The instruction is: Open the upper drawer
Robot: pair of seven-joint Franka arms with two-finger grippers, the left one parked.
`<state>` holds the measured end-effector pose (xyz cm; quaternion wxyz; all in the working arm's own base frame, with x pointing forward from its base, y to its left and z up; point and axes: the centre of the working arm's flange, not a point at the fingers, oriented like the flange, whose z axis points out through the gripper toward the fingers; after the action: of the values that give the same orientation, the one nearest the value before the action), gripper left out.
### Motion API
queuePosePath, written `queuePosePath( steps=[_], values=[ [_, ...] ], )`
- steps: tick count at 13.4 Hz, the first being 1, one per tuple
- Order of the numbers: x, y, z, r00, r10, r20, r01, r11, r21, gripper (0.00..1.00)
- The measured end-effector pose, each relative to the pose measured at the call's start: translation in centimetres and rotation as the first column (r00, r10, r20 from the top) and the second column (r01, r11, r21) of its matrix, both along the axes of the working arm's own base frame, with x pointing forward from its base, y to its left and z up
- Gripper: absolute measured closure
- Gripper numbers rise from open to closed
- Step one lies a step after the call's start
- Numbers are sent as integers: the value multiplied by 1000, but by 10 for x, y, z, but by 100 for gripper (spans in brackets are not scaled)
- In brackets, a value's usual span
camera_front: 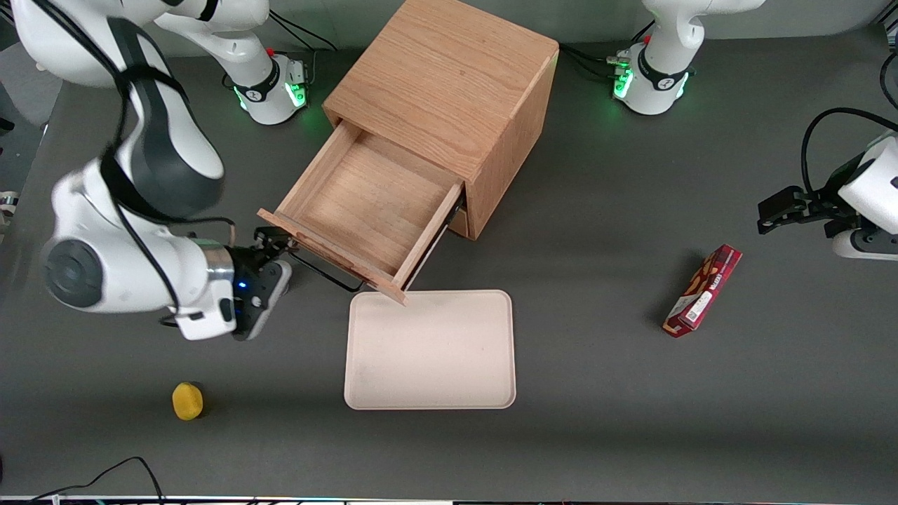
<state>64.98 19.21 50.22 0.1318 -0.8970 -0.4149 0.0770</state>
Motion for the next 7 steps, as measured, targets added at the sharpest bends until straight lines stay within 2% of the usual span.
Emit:
queuePosePath(
  steps=[2,3,5,7],
  values=[
    [-22,0,56,979,-205,22,206,977,-58,0],
    [-39,2,81,948,-317,18,317,943,-99,0],
    [-72,5,117,853,-523,9,514,835,-198,0],
    [-90,4,129,745,-667,31,650,714,-262,0]
  ],
)
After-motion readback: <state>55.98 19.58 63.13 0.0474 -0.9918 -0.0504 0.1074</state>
